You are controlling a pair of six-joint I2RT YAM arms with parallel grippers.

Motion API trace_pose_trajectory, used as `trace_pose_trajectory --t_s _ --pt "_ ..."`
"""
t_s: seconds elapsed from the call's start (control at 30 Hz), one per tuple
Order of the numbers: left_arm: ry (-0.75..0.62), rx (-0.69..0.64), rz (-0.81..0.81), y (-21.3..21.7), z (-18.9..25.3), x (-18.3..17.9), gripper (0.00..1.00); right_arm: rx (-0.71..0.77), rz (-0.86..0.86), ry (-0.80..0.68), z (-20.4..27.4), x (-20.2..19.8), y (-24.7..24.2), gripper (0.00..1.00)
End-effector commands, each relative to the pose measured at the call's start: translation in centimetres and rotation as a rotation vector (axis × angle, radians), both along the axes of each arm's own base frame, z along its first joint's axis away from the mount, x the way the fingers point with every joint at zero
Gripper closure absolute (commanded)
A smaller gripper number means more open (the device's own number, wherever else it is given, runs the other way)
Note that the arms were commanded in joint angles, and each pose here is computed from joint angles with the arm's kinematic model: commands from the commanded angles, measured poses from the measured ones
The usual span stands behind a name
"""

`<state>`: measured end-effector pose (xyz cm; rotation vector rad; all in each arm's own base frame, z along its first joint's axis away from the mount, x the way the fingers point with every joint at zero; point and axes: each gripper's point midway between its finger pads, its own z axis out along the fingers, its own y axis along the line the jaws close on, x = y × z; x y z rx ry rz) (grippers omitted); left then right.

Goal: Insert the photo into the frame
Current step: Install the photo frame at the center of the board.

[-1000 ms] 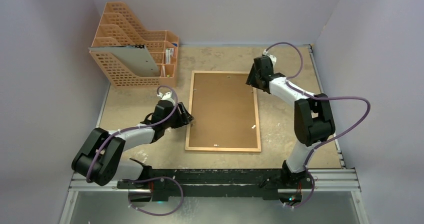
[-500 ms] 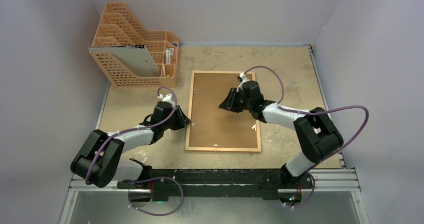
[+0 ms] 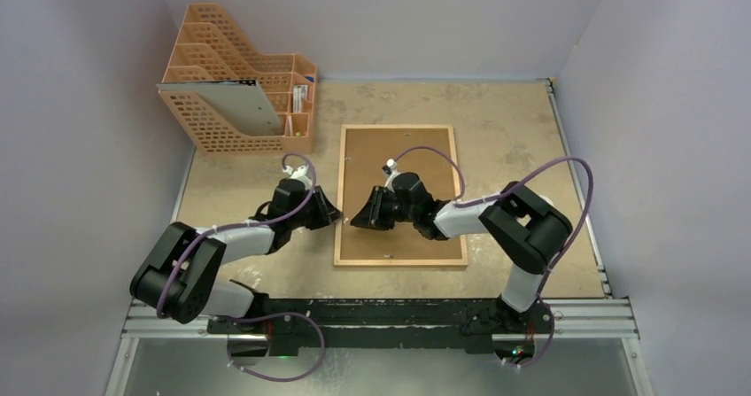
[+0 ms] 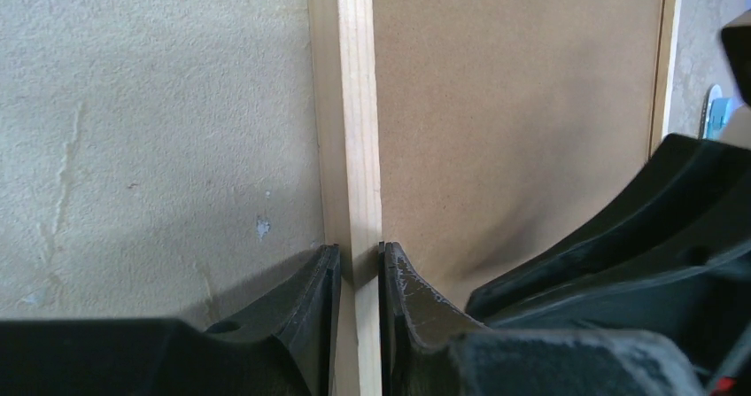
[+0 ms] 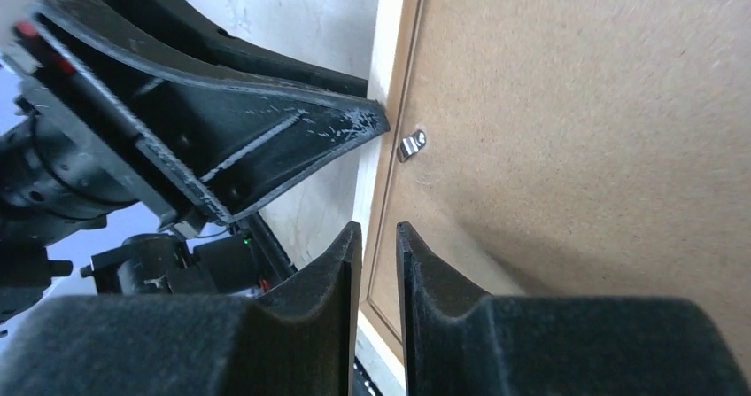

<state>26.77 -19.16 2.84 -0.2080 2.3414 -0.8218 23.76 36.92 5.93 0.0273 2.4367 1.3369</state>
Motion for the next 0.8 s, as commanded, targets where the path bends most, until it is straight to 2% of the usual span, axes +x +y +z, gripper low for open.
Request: trace_pose_trajectory --t_s 0.0,0.17,0.3,0.43,0.77 --pt "0.106 -0.018 -0.048 -0.5 -1.8 -2.4 1.00 0.074 -0.051 0.009 0.8 0.0 1.5 0.75" --pt "0.113 -0.029 -0.056 -0.6 -1.8 -2.6 1.00 0.085 -0.079 0.019 -0.1 -0.6 2.3 0.71" --pt "0.121 -0.042 -0.054 -0.8 -1.7 -2.6 1.00 0.089 -0.152 0.005 -0.5 -0.4 2.4 0.63" --pt "0.124 -0.052 -0.048 -0.9 -1.5 -2.5 1.00 0.054 -0.220 -0.024 -0.7 0.5 2.2 0.60" --pt "0.142 -0.070 -0.044 -1.2 -1.5 -2.6 1.00 0.033 -0.258 -0.066 -2.1 1.2 2.1 0.57"
